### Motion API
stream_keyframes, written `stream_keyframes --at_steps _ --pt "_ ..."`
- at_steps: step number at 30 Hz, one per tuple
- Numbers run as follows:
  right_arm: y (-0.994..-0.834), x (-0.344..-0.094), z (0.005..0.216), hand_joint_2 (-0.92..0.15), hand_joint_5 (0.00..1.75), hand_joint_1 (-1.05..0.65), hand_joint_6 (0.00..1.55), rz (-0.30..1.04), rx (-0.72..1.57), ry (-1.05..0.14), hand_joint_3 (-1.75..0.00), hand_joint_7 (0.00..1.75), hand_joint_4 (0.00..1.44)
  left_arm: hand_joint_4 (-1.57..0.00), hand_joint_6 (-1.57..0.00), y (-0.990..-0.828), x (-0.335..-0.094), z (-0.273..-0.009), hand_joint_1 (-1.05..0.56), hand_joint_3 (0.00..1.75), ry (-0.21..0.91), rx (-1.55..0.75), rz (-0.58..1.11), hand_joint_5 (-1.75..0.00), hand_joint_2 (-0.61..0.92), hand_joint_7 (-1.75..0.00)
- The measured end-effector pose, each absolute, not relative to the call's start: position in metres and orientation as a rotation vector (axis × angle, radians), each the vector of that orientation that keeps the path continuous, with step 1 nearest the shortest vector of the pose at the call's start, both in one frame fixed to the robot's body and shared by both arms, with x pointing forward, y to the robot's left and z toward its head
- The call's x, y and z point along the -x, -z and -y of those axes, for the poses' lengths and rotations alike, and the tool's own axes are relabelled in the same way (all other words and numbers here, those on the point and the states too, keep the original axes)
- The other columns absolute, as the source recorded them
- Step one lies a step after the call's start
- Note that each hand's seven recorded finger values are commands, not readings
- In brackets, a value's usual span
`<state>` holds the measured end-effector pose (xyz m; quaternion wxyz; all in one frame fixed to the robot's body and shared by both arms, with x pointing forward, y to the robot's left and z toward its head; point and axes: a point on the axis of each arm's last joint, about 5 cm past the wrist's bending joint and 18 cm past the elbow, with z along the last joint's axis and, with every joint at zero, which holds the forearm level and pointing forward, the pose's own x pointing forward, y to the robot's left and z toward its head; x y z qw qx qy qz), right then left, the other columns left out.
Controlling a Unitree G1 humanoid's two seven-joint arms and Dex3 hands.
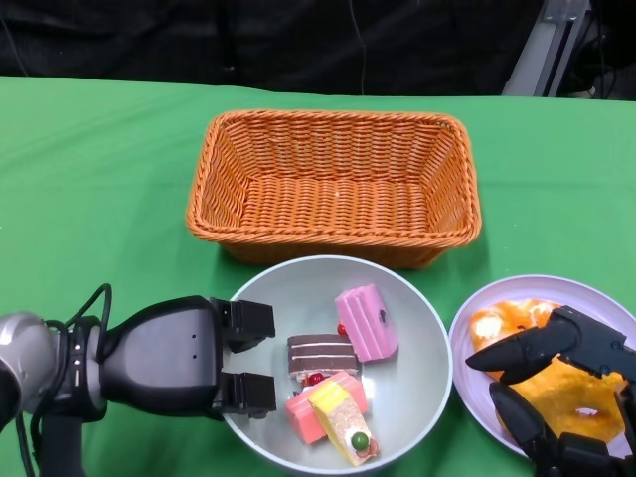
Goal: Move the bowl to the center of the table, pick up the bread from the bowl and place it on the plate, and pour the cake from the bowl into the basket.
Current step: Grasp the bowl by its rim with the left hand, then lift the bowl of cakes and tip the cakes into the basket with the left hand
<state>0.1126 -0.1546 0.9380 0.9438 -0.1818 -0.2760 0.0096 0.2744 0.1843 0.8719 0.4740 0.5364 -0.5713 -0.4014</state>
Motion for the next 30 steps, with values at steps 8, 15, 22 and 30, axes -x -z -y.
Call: stream_keyframes --at_steps 8,15,22,30 --pt "-0.939 -0.115 0.153 -0.53 1.37 -0.2 0.75 0.578 0.365 -0.012 -0.88 0.96 0.66 -0.84 -0.58 -0.882 -0.27 -0.192 -0.31 0.08 0.99 -1.183 1.442 -1.75 0.92 -1.66" --pt "-0.94 -0.117 0.152 -0.54 1.38 -0.2 0.74 0.588 0.362 -0.011 -0.88 0.97 0.66 -0.87 -0.58 -0.898 -0.266 -0.201 -0.28 0.08 0.943 -1.142 1.49 -1.75 0.91 -1.72" --pt "-0.942 -0.12 0.15 -0.53 1.38 -0.22 0.77 0.609 0.378 0.011 -0.87 0.98 0.69 -0.86 -0.73 -0.908 -0.26 -0.212 -0.3 0.03 0.888 -1.145 1.494 -1.75 0.89 -1.36" --pt "-0.939 -0.123 0.149 -0.53 1.39 -0.21 0.79 0.631 0.374 0.026 -0.86 0.98 0.7 -0.86 -0.62 -0.92 -0.256 -0.21 -0.29 0.14 0.788 -1.089 1.545 -1.75 0.92 -1.63"
